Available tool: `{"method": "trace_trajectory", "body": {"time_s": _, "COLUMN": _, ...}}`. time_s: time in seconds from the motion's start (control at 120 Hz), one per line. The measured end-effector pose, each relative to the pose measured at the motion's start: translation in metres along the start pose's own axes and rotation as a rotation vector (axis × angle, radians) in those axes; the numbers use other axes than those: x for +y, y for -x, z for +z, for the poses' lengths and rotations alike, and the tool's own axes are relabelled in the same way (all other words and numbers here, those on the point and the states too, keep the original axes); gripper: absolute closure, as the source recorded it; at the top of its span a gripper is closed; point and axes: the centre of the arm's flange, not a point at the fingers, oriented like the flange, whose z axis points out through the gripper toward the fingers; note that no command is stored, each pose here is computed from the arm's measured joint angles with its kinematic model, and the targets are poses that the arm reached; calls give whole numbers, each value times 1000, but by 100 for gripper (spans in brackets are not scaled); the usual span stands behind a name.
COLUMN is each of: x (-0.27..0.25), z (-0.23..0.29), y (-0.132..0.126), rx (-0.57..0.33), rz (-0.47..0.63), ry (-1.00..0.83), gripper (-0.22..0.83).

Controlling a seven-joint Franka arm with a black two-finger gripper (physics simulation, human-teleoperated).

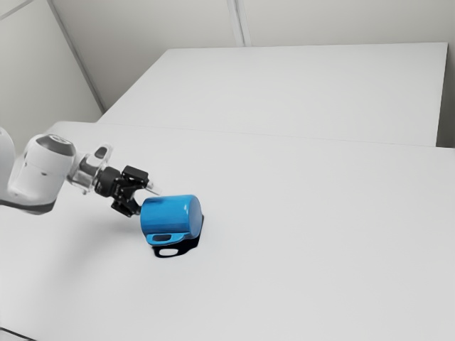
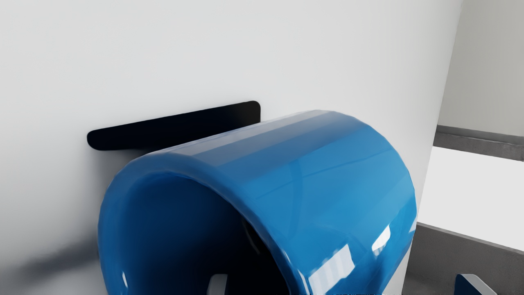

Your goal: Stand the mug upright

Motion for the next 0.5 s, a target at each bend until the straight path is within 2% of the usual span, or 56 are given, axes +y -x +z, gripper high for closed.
{"method": "trace_trajectory", "body": {"time_s": 0.058, "x": -2, "z": 0, "y": 3, "rx": -5, "rz": 8, "ry": 36, "gripper": 5}}
{"method": "trace_trajectory", "body": {"time_s": 0.183, "x": 2, "z": 1, "y": 6, "rx": -21, "rz": 41, "ry": 93, "gripper": 39}}
{"method": "trace_trajectory", "body": {"time_s": 0.267, "x": 6, "z": 3, "y": 7, "rx": -30, "rz": 64, "ry": 123, "gripper": 54}}
{"method": "trace_trajectory", "body": {"time_s": 0.367, "x": 14, "z": 1, "y": 6, "rx": -35, "rz": 100, "ry": 145, "gripper": 65}}
{"method": "trace_trajectory", "body": {"time_s": 0.5, "x": 24, "z": -3, "y": 7, "rx": -36, "rz": 142, "ry": 158, "gripper": 73}}
